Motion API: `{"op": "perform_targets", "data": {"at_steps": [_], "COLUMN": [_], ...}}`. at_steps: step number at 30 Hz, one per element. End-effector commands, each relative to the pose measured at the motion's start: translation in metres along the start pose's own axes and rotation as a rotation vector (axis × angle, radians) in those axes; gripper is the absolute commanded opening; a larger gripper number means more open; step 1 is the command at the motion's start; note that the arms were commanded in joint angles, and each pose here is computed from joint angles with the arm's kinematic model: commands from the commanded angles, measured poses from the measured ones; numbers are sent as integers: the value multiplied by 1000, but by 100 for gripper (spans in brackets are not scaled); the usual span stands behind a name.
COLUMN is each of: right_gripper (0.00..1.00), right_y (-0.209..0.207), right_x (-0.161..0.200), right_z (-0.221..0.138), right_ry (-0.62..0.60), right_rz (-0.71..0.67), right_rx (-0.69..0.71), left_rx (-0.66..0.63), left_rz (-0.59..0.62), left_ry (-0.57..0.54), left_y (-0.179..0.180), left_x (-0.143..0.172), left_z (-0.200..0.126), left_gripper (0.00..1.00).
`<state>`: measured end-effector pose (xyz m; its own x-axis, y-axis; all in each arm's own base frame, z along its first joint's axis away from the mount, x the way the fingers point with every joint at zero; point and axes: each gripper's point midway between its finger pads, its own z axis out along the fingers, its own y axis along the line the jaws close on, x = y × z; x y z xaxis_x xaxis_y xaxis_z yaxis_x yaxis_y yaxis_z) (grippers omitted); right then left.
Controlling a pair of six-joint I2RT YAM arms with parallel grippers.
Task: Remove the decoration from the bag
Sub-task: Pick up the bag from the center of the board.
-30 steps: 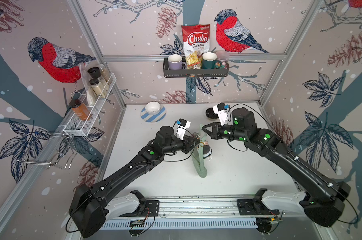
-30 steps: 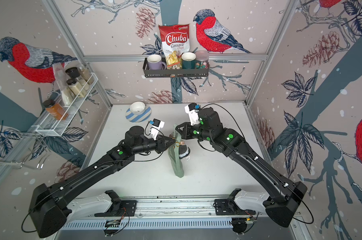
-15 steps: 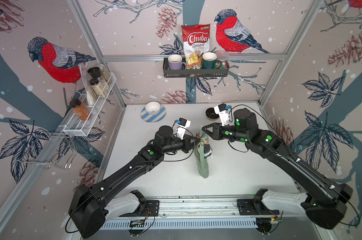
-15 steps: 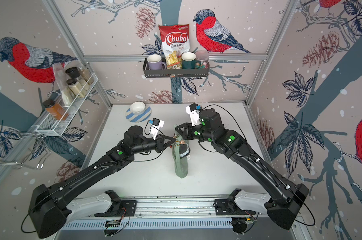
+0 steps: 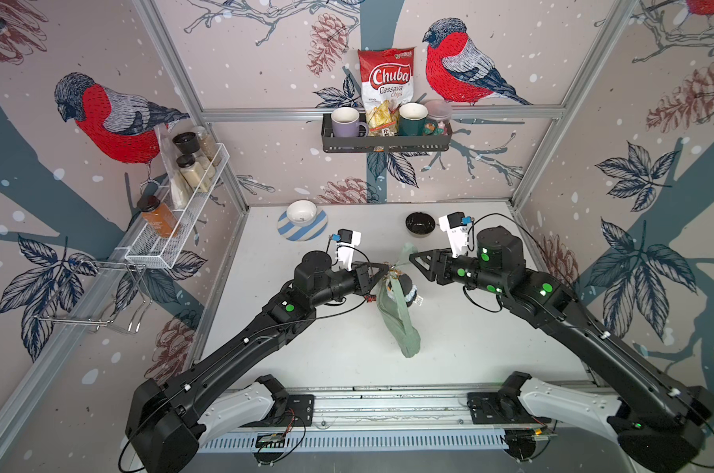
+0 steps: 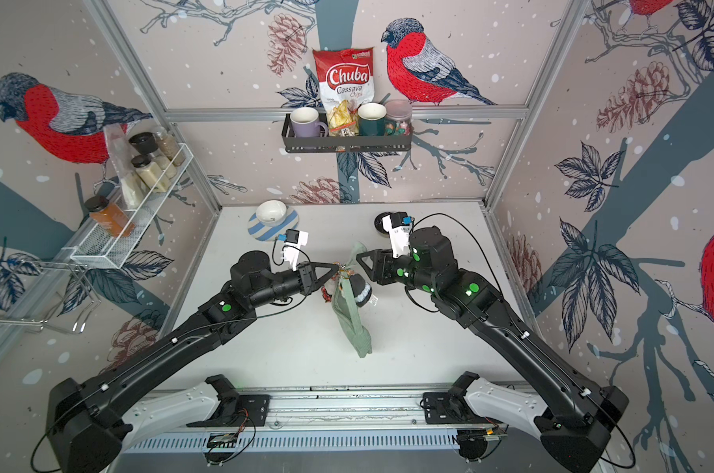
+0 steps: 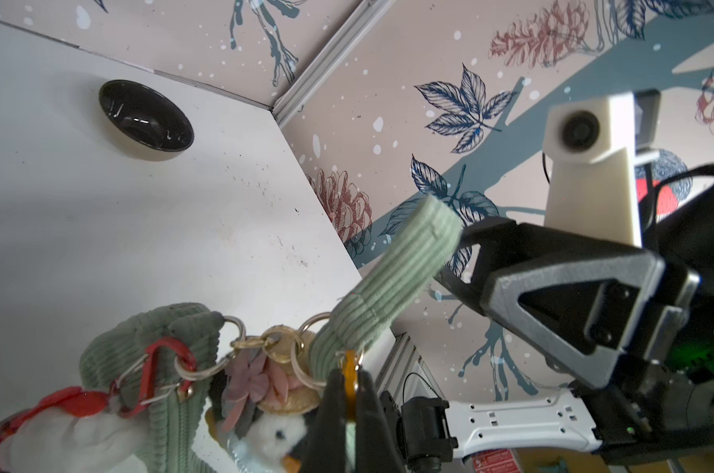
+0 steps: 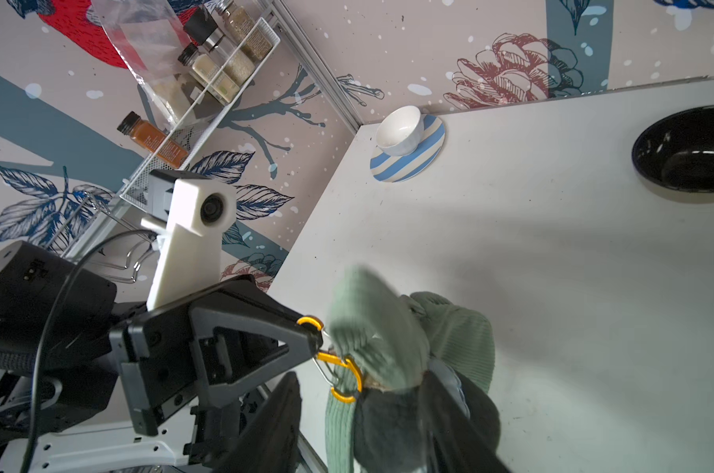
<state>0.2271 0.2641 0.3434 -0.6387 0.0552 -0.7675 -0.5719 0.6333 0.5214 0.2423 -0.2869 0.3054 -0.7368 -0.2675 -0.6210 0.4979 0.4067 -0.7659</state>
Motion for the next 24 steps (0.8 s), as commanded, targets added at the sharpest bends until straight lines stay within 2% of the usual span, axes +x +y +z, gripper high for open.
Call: {"op": "perform_targets", "data": {"at_steps": [1, 5, 8, 13, 16, 19, 20, 23, 24], "right_gripper": [47, 46, 44, 43, 41, 40, 42, 70, 73], "right_y": [-8, -30, -25, -3, 3, 2, 0, -5, -5], "right_x": [-6, -13, -12, 11, 25, 31, 32, 37, 37], "right_z": [-6, -25, -30, -6, 17, 37, 43, 57, 59], "right_ry": [-39, -93, -107, 7, 68, 129, 147, 188, 190], "right_rz": [-86, -101, -86, -71, -98, -77, -63, -13, -6], "right_rx": [56, 174, 130, -34, -57, -44, -39, -30, -35], "left_rx": [18, 33, 29, 42, 74, 81, 84, 101, 117], "left_rz": [-118, -139, -162, -289, -349, -353, -350, -319, -305], "left_ry": [-75, -54, -52, -30, 22, 66, 83, 115, 131], "left_y": [-4, -9, -7, 2, 1, 0, -1, -3, -5], "left_x": [-14, -11, -9, 0, 9, 17, 20, 26, 28], "left_z": [-2, -5, -6, 2, 10, 10, 10, 9, 10], "left_gripper": [0, 0, 0, 0, 0, 0, 0, 0, 0]}}
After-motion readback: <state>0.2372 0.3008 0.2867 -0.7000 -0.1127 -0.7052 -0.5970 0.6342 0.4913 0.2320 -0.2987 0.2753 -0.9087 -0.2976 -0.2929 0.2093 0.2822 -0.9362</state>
